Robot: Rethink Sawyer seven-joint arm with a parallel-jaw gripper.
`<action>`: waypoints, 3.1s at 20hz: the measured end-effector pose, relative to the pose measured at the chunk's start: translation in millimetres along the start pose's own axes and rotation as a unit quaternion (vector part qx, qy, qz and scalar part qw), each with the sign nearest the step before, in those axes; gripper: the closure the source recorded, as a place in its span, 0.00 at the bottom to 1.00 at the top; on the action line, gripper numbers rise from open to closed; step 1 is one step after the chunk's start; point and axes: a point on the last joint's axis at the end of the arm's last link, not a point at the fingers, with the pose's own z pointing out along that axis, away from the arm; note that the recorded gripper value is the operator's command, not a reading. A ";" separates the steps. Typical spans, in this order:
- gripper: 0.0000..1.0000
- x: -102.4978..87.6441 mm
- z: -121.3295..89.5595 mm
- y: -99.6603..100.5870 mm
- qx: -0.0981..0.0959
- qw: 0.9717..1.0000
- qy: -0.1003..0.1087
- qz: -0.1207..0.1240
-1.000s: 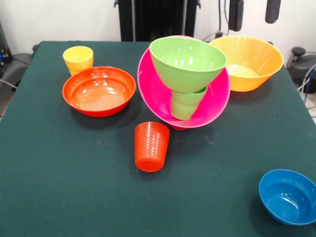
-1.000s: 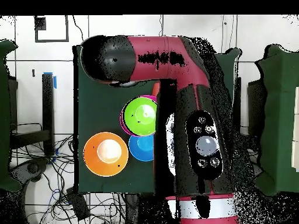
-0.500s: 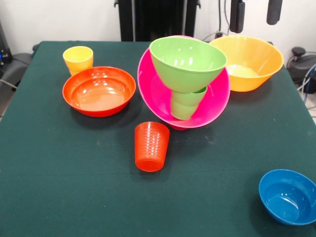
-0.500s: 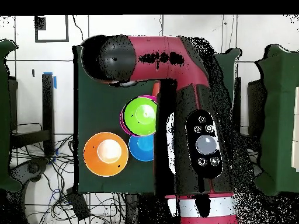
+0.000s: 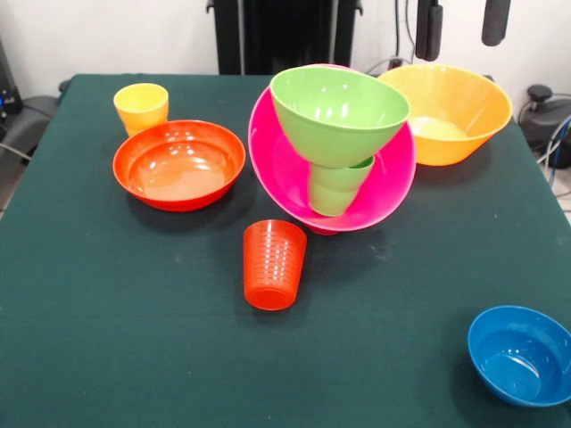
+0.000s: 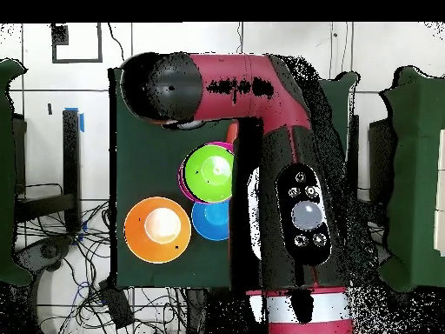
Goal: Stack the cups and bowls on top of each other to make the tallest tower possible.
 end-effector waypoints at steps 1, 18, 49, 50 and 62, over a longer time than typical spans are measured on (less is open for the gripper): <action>0.00 0.1 0.5 0.0 0.000 1.000 0.000 0.000; 0.00 0.2 2.8 -0.3 -0.001 1.000 0.001 0.000; 0.00 4.4 19.1 0.5 -0.009 1.000 0.011 0.002; 0.00 4.4 19.1 0.5 -0.009 1.000 0.011 0.002; 0.00 4.3 19.0 0.4 -0.009 1.000 0.011 0.002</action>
